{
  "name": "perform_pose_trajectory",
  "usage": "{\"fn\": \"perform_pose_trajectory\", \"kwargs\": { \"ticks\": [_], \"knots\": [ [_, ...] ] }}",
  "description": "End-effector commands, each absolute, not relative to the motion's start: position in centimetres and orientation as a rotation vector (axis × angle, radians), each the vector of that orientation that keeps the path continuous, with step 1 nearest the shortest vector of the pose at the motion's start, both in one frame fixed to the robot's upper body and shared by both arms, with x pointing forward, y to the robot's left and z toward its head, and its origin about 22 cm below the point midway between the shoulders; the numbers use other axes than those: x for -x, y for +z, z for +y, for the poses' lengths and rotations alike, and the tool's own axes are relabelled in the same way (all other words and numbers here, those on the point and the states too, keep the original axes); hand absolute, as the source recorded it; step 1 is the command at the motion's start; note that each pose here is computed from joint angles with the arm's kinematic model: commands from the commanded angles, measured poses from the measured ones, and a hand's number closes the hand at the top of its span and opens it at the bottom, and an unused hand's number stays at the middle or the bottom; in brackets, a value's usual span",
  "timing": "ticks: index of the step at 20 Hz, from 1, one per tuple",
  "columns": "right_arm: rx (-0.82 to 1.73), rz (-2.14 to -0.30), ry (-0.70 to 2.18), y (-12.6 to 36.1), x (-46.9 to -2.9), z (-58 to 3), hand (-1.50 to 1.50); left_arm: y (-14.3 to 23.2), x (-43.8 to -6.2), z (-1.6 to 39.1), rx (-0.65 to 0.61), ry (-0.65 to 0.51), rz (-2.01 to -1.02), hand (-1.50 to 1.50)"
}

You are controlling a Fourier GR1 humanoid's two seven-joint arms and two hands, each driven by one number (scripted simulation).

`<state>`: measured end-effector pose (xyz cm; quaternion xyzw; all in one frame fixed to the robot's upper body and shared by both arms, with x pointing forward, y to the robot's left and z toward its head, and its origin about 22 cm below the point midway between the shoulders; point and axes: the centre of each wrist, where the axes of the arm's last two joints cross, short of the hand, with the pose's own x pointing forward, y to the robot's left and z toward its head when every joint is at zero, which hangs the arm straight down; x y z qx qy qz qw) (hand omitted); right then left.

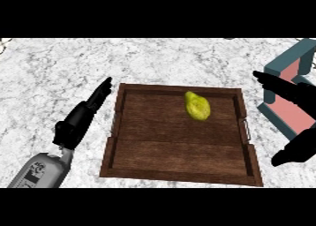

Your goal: Pick the pear from the tray and place it in the cardboard box

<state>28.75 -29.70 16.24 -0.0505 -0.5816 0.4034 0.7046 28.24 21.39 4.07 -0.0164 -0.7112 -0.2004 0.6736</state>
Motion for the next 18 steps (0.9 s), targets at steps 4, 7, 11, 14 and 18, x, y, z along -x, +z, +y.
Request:
{"fn": "perform_pose_trajectory", "kwargs": {
  "ticks": [4, 7, 11, 14, 18],
  "knots": [
    [0.055, -1.190, 0.894, 18.5, -30.6, -27.3, -1.50, 4.3, -29.2, 20.5, 0.034, -0.458, -1.617, 0.00],
    [0.039, -1.201, 0.851, 17.3, -31.7, -26.3, -1.50, 4.9, -29.3, 20.7, 0.040, -0.457, -1.605, 0.00],
    [0.045, -1.174, 0.897, 13.2, -32.3, -22.9, -1.50, 3.9, -27.5, 19.1, 0.042, -0.474, -1.610, 0.00],
    [0.042, -1.133, 0.915, 13.6, -32.7, -22.4, -1.50, 3.9, -30.7, 19.9, 0.034, -0.458, -1.597, 0.00],
    [0.041, -1.085, 0.936, 12.0, -33.6, -23.2, -1.50, 4.1, -28.0, 20.0, 0.027, -0.442, -1.603, 0.00]
  ]
}}
